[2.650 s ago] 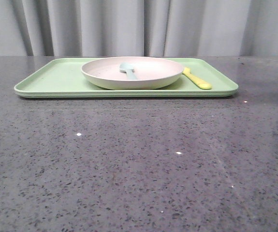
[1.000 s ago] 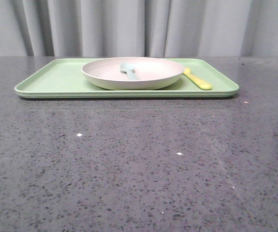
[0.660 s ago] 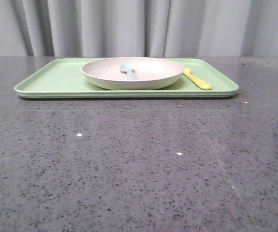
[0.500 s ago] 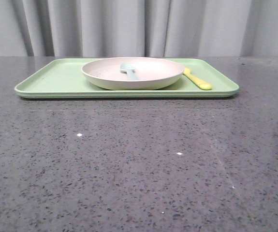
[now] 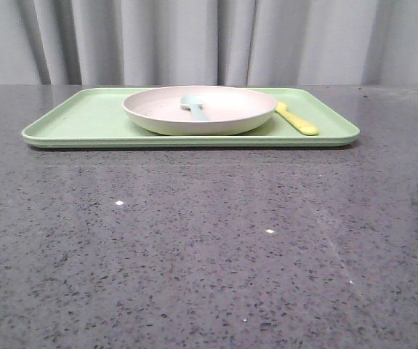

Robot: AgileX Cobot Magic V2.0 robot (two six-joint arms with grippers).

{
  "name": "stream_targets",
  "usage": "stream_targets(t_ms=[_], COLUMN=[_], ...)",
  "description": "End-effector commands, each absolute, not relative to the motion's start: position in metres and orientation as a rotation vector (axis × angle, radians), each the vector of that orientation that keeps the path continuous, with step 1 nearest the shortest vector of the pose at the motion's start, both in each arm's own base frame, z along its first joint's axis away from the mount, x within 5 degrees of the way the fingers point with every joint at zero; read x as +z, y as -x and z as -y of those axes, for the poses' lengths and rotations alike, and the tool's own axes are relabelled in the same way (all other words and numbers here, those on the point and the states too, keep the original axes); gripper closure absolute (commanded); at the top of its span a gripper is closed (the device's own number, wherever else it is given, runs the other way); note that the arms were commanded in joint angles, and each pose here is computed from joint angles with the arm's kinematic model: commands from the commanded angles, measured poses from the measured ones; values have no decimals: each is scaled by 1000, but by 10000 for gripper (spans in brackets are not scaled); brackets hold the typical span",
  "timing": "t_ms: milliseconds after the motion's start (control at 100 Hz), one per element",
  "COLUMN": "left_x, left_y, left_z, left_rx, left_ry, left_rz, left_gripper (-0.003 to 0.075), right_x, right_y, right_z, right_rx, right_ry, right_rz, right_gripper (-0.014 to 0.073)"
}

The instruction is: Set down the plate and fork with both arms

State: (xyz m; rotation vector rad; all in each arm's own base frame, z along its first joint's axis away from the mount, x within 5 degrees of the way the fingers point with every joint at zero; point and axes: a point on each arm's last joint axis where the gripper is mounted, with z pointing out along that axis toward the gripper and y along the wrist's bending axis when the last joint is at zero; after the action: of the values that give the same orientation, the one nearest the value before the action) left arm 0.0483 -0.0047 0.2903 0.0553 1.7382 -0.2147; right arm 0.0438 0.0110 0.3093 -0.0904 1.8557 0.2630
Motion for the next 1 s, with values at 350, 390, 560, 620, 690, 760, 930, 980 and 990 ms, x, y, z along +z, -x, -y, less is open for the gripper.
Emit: stream_targets(t_ms=[350,390,560,620,690,760,930,980,990], left_x=[258,250,213,206,204,204,207,207,207], left_y=[-59,-58,-55,-54,-54,-54,-54,-54,-54], left_z=[0,-1,-4,-5,-5,-5,-5,-5,-5], left_rx=[-16,-3,27,25,34,37,36,36,36], left_ry=[3,17,82,106,116,119,115,115,115], left_rz=[-1478,-1469,-1452,-1514,-1531,-1531,-1501,-1498,-1498], left_gripper=[741,741,741,741,741,741,741,741,741], right_x=[322,322,322,322,322,322,322,322,322], right_y=[-46,-46,-46,-46,-46,-46,-46,-46,-46], right_z=[-10,-10,-10,-10,-10,-10,-10,-10,-10], right_rx=[250,250,250,250,250,250,250,250,250], right_ry=[94,94,94,94,94,94,94,94,94], right_rz=[-1770,-1770,-1770,-1770,-1770,-1770,-1770,-1770,-1770], right_gripper=[662,662,662,662,662,662,662,662,662])
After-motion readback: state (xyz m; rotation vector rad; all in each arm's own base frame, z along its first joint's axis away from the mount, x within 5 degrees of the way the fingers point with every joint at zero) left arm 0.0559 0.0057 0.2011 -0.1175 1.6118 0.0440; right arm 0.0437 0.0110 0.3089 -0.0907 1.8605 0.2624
